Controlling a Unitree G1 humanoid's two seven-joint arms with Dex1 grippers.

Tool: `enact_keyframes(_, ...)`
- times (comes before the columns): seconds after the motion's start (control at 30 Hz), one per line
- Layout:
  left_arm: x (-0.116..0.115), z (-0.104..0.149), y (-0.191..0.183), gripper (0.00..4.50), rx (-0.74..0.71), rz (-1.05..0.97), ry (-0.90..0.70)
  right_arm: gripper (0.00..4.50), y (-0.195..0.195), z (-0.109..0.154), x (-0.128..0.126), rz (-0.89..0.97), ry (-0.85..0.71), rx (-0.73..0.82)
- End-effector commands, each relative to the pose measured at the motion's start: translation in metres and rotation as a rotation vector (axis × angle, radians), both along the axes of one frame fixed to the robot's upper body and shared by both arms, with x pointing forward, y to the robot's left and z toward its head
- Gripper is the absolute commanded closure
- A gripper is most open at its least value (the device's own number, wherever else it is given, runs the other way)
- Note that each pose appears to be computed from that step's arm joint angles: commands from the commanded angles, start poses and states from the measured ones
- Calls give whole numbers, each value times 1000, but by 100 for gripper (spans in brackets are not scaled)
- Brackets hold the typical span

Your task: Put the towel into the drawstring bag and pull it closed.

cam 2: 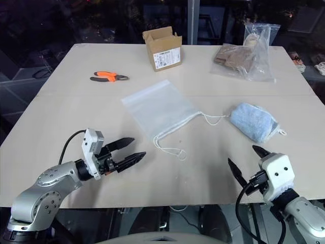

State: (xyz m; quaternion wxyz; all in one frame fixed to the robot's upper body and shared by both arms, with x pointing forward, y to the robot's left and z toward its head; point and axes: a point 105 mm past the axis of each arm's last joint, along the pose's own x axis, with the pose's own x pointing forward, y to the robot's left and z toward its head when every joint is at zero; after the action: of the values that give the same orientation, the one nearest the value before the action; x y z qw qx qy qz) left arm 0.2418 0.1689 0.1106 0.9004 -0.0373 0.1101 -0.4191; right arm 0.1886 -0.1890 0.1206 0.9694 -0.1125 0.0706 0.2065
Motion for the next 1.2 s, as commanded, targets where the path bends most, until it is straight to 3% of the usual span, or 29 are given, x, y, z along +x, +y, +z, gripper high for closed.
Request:
enact_keyframes(0.03,13,13,-4,4,41,-4,-92,0,1,7,4,7,-70,-5)
enact_keyframes(0.2,54,33,-27,4,209,38,-211,0,31,18,14,150,-175,-10)
enact_keyframes(0.4,70,35,-59,4,393,-57,-287,0,56,19,6,302,-166,8)
enact_keyframes(0.93,113,16,-82,4,579,-60,-402,0,64,19,11,247,-173,-12)
enact_keyframes(1.07,118,9,-86,98,635,-86,-436,0,61,17,13,239,-169,-22)
enact_keyframes(1.2,122,4,-87,272,559,-77,-344,0,62,18,20,236,-177,-23)
